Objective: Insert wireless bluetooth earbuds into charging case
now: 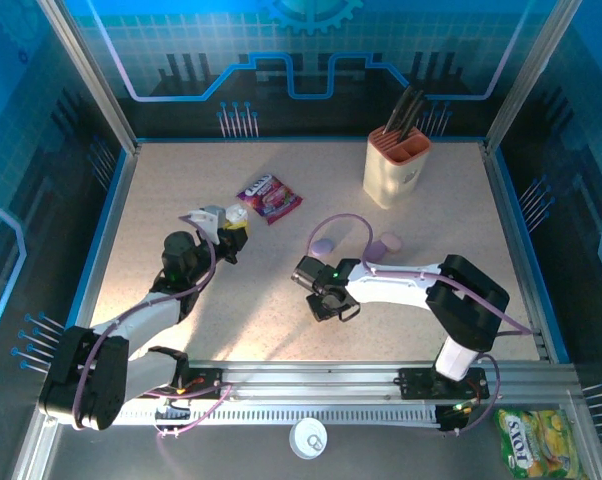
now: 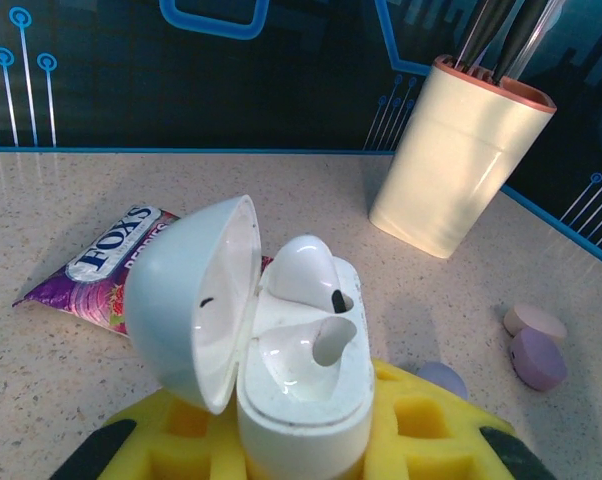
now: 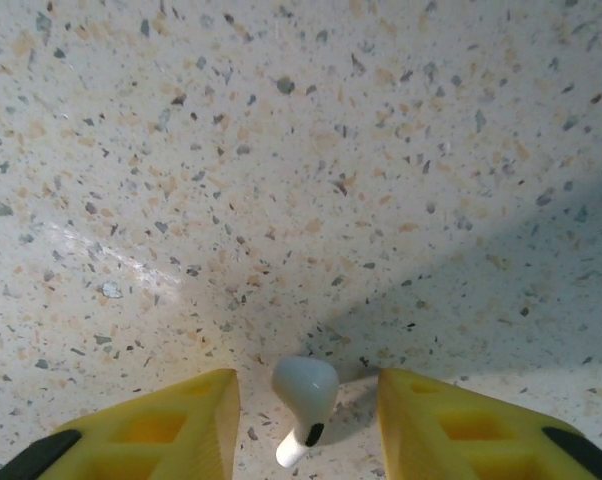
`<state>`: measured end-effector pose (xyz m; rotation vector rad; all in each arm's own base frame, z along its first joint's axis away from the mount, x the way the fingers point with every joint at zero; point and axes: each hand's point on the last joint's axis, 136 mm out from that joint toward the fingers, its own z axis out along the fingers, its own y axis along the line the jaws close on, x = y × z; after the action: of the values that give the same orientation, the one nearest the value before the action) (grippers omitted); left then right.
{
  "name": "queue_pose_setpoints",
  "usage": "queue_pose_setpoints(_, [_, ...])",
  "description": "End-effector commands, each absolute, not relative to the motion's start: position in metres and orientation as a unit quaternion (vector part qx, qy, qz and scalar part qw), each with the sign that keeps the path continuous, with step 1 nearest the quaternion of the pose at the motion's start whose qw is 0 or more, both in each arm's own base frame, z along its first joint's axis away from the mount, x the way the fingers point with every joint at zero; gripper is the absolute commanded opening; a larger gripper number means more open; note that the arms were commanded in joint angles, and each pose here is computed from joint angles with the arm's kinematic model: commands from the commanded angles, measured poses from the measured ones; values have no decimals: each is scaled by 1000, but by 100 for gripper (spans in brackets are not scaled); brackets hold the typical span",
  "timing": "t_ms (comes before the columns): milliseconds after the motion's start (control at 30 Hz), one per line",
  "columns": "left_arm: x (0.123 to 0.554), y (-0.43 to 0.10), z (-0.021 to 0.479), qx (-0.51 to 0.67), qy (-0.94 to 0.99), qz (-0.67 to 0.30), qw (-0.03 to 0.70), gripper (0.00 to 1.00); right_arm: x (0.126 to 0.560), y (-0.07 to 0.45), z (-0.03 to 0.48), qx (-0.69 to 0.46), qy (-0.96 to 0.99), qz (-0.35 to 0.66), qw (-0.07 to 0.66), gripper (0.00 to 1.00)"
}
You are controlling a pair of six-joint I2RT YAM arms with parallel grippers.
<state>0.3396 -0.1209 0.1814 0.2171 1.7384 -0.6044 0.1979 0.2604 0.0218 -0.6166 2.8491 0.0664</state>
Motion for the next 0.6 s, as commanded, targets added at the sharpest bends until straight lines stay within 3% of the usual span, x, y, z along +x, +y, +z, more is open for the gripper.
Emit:
queue_pose_setpoints(0, [332,-126,188,121,735,-262,614,17,205,259,35,-200,973,33,110,42])
queue_pose_setpoints(567, [330,-128,183,127,735,-264,611,18,199,262,17,-231,972,21,38,37])
